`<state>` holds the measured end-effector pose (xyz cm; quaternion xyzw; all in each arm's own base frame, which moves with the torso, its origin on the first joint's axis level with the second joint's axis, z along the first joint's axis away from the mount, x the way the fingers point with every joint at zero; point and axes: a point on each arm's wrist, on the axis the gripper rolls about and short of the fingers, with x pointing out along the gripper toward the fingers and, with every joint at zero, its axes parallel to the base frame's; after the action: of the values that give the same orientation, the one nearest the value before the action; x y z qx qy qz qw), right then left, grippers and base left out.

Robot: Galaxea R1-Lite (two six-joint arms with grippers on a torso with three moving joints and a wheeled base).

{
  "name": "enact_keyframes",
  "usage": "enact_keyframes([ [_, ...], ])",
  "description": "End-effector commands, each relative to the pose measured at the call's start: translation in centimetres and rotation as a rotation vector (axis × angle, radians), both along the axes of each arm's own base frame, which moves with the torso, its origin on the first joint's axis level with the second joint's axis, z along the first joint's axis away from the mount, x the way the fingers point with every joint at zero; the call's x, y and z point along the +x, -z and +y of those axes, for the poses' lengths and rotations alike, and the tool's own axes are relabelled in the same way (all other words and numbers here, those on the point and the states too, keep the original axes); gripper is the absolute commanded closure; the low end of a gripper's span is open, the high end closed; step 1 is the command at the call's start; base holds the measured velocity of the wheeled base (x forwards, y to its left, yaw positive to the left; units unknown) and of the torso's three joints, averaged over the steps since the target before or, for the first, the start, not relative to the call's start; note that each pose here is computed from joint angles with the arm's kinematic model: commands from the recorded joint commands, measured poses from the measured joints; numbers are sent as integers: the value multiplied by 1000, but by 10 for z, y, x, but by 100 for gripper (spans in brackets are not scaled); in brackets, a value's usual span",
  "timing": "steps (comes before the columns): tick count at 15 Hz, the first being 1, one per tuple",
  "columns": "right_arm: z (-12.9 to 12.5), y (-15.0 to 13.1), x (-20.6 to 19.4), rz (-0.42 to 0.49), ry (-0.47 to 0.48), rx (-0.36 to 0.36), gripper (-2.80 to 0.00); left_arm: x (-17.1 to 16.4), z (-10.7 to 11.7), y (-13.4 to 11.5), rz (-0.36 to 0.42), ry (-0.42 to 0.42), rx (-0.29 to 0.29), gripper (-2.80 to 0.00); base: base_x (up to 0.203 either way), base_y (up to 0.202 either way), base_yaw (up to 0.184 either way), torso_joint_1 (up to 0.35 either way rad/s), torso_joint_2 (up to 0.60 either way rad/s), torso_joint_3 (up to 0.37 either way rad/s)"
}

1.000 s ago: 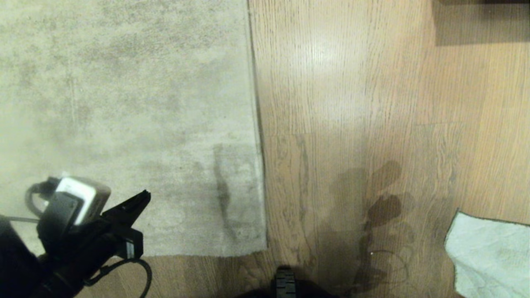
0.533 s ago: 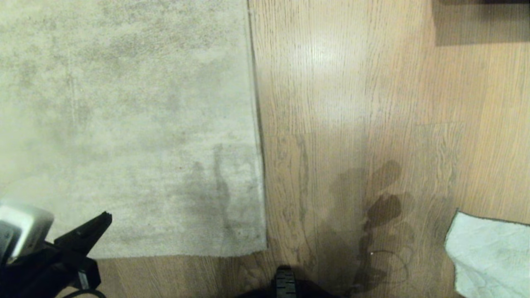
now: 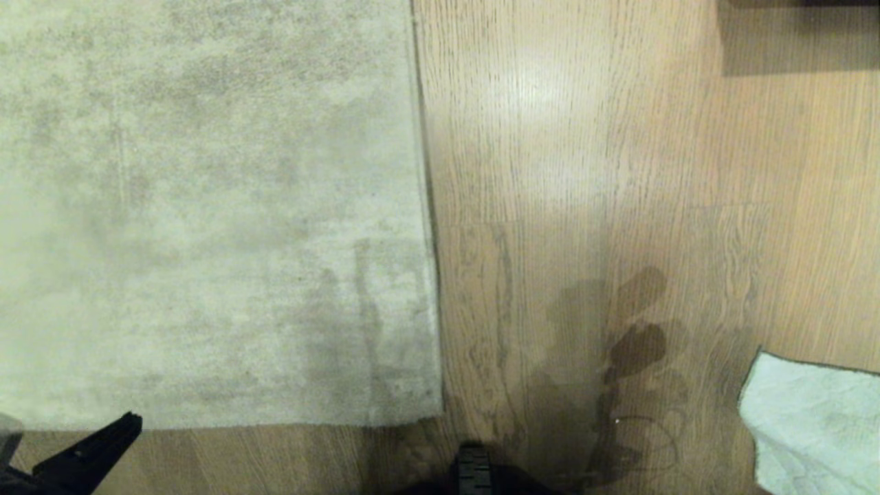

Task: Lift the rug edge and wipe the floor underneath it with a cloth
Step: Put down the rag

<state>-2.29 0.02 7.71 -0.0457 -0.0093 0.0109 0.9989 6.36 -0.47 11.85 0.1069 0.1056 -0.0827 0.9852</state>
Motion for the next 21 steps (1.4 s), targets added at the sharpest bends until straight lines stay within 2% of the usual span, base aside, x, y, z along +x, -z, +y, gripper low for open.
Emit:
enact_keyframes([
  [1,0,0,0,1,-2,-1,0,-20,2,4,-34,-16,0,0,0,0,0,0,0,0],
  [4,0,0,0,1,0,-1,0,-34,3,12,-15,-43,0,0,0,0,0,0,0,0],
  [7,0,0,0,1,-1,-1,0,-47,3,19,-28,-53,0,0,0,0,0,0,0,0],
  [12,0,0,0,1,-1,-1,0,-65,3,29,-95,-79,-12,0,0,0,0,0,0,0],
  [14,0,0,0,1,0,-1,0,-73,4,37,-89,-75,-19,0,0,0,0,0,0,0],
  [20,0,0,0,1,0,-1,0,-86,4,41,-234,-92,-47,0,0,0,0,0,0,0],
  [21,0,0,0,0,0,-1,0,-86,4,42,-236,-95,-61,0,0,0,0,0,0,0],
])
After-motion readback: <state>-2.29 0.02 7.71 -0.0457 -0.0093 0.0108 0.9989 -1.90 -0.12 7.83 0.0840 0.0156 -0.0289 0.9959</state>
